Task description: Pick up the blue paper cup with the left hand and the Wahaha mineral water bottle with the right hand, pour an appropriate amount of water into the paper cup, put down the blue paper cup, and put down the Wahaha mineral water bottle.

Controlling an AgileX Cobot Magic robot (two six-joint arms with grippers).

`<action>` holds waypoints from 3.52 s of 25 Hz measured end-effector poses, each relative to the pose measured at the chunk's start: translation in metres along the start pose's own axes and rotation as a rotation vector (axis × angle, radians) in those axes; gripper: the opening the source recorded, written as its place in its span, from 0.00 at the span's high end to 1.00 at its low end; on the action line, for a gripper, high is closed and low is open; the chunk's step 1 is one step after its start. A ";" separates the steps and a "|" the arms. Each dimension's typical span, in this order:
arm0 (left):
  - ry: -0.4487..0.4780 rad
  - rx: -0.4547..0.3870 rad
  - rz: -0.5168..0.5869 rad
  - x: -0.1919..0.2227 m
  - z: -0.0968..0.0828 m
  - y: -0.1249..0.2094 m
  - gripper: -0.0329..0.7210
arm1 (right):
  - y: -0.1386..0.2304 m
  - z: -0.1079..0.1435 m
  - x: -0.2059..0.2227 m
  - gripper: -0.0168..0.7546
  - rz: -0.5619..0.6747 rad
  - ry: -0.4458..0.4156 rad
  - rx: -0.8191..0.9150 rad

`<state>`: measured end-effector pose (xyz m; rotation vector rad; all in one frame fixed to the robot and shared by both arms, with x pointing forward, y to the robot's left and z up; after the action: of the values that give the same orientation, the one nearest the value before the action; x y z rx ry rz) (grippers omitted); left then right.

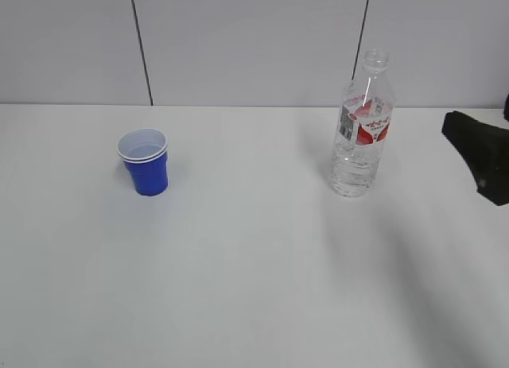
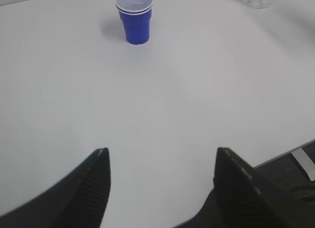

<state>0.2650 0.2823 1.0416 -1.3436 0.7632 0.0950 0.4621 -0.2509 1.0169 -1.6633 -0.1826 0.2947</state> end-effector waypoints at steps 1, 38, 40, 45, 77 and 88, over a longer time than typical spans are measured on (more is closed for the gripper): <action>0.000 0.000 0.000 0.000 0.000 0.000 0.30 | -0.004 -0.001 -0.006 0.21 0.007 0.013 -0.009; 0.000 0.000 0.000 0.000 0.000 0.000 0.32 | -0.017 -0.003 -0.215 0.22 0.317 0.300 0.073; 0.001 -0.001 0.000 0.000 0.000 0.000 0.32 | -0.015 0.001 -0.215 0.22 0.336 0.262 0.055; 0.001 -0.001 0.000 0.000 0.000 0.000 0.32 | -0.012 0.007 -0.215 0.22 0.369 0.216 0.052; 0.027 -0.014 -0.003 0.000 -0.003 0.000 0.32 | 0.004 0.009 -0.215 0.22 0.477 0.194 0.009; 0.026 -0.013 -0.003 0.000 -0.003 0.000 0.32 | 0.004 0.009 -0.215 0.22 0.477 0.194 0.009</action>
<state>0.2638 0.2794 1.0418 -1.3609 0.7836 0.0805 0.2542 -0.3057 1.0305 -1.7008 0.3668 0.4870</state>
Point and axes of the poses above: a point on each arm's last joint axis where the gripper is mounted, x pointing out along that axis toward the gripper, z along the wrist's bending axis when the last joint is at zero, y = z × x, the point moved 3 cm from there along x, pointing out along that axis toward the gripper, and after that the axes turned 4 degrees about x, right-handed, at the moved point
